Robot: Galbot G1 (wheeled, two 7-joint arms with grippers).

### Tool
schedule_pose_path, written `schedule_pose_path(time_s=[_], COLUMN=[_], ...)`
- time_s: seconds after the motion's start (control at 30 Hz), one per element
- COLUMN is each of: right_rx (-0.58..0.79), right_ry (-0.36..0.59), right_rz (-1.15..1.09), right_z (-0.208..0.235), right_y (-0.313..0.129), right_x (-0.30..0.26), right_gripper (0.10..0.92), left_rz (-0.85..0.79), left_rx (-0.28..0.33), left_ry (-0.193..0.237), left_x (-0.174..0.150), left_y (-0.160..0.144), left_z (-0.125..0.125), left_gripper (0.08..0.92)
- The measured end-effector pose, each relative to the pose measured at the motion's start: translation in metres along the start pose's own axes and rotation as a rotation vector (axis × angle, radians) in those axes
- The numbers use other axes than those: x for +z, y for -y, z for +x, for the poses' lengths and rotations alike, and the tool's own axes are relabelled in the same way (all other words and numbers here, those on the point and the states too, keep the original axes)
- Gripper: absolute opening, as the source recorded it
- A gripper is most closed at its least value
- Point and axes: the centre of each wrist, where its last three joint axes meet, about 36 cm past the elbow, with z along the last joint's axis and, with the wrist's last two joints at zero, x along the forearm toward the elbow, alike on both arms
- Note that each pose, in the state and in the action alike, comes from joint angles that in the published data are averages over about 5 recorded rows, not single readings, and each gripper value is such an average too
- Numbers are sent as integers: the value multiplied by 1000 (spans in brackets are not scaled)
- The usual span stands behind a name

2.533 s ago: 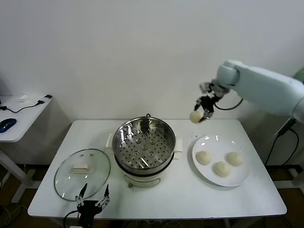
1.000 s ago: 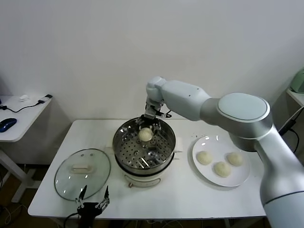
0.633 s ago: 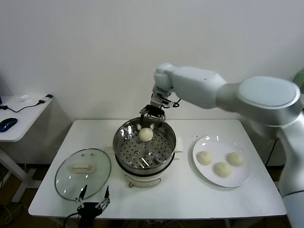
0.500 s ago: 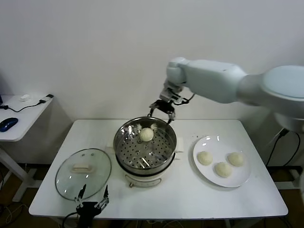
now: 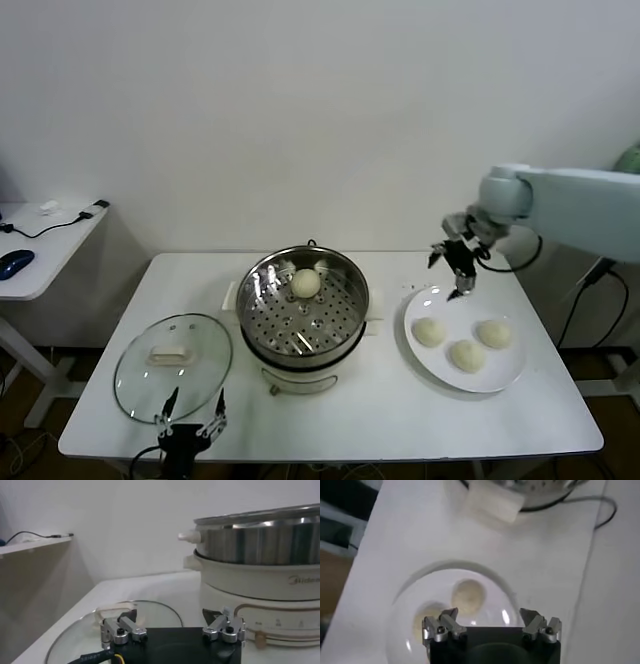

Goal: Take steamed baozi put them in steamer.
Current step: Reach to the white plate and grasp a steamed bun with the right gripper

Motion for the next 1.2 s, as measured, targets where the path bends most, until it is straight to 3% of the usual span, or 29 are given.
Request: schedule_pose_path(time_s=[0.6, 0.9, 1.2], right_rx=[-12, 8, 4], right_ry=[-17, -18, -14], right_rz=[-157, -168, -173], right_z=[-103, -124, -127], right_y=[-15, -12, -12], right_x=[4, -2, 0], right_gripper=[823, 801, 704], left_rz=[-7, -12, -18], left_rx=[-12, -14, -12], left_ry=[-16, -19, -20], left_x=[7, 9, 9], left_y=[-4, -4, -3], left_z=[1, 1, 3], left_gripper=[823, 823, 823])
